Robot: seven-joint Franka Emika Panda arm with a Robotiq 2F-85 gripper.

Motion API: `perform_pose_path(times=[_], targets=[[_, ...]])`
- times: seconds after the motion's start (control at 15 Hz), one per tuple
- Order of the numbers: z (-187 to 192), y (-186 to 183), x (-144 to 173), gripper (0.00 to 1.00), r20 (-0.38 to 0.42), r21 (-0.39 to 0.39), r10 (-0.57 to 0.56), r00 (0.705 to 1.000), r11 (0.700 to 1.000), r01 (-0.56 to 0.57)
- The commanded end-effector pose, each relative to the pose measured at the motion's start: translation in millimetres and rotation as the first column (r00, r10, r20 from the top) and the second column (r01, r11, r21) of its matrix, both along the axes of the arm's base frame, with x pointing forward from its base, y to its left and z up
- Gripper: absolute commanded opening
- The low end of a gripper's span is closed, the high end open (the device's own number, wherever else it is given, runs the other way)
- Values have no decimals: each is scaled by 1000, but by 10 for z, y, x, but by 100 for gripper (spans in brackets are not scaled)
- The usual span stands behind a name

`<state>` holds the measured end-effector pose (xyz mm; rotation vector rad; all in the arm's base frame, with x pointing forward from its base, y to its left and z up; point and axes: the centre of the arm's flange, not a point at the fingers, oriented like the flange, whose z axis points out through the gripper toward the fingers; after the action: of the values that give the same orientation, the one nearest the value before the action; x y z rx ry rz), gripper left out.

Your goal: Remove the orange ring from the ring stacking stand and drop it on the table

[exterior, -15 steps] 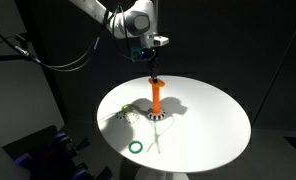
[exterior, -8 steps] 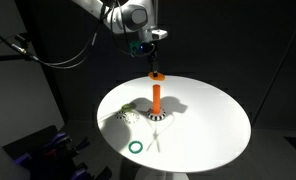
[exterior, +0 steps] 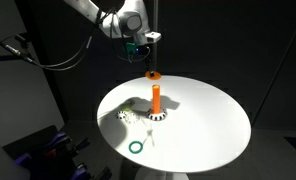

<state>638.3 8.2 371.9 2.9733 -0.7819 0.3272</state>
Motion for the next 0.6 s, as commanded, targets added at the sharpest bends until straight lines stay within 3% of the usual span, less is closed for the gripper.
perform_pose_path(times=[0.0, 0.07, 0.27, 0.53], targets=[[-4, 13, -60, 95, 1, -12, 2, 1000, 1000, -2], [-3, 2, -65, 100, -11, -14, 0, 1000, 1000, 0], [-5, -33, -82, 100, -52, -16, 1, 999, 1000, -2], [-19, -81, -151, 100, -166, -11, 9, 986, 1000, -11]])
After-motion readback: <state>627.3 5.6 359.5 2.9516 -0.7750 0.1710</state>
